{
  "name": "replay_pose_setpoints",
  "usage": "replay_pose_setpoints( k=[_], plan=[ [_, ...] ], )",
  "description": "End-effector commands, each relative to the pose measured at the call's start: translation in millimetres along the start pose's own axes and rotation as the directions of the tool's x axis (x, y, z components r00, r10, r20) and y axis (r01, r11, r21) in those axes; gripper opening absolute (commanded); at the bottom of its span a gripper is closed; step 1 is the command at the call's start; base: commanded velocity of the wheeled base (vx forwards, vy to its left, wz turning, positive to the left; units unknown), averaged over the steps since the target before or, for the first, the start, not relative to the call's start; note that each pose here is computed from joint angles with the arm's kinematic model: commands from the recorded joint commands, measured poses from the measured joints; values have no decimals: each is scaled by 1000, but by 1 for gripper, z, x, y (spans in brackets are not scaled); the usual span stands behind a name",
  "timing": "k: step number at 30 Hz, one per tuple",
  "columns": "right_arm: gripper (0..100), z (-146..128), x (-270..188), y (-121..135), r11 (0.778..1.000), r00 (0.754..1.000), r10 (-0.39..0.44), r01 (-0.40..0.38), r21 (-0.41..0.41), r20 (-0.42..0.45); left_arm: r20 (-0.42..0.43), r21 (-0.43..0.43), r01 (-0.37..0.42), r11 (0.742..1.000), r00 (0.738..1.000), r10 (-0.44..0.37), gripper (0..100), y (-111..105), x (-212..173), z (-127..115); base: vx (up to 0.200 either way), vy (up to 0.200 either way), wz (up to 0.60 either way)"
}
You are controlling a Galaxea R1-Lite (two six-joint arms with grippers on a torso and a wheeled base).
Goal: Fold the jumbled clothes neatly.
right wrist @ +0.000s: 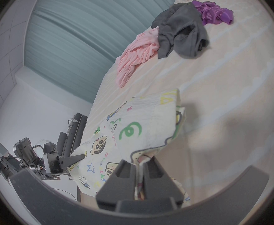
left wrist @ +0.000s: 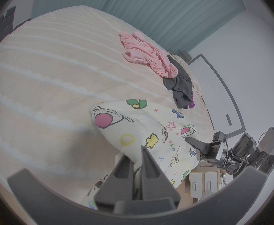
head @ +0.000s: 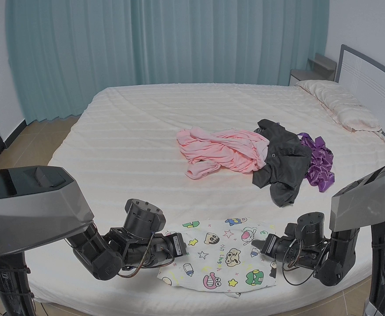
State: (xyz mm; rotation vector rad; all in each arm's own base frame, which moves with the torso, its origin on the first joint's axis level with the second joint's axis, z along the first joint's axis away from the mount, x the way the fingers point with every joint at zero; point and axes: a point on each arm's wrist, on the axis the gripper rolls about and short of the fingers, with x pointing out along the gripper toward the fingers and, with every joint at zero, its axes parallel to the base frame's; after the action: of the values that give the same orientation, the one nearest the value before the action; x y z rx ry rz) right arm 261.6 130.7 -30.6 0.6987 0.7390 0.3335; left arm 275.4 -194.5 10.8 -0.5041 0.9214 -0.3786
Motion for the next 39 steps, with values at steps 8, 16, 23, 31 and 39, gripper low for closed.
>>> replay_pose_setpoints(
  k=[8, 16, 23, 31, 39],
  plan=[
    [0, 0, 1, -1, 1000, 1000, -1, 1, 2, -1, 3, -6, -20, 1000, 1000, 20, 0, 4, 4, 0, 0, -150, 0],
    [0, -2, 3, -2, 1000, 1000, -6, 6, 1, -5, 1, -11, -34, 999, 999, 34, 0, 9, 6, 0, 0, 0, 0],
    [100, -7, 11, -7, 1000, 1000, -16, 16, -9, -22, -1, -14, -50, 999, 999, 50, 100, 14, 5, 0, 0, 0, 0],
    [100, -5, -7, -14, 997, 998, -59, 58, -40, -28, -43, 14, -122, 992, 992, 122, 100, 45, -6, -4, 0, 0, 0],
    [100, -18, -37, -21, 981, 987, -104, 83, -173, -120, -32, -77, -166, 983, 986, 164, 100, 73, -23, -12, 0, 0, 0]
  ],
)
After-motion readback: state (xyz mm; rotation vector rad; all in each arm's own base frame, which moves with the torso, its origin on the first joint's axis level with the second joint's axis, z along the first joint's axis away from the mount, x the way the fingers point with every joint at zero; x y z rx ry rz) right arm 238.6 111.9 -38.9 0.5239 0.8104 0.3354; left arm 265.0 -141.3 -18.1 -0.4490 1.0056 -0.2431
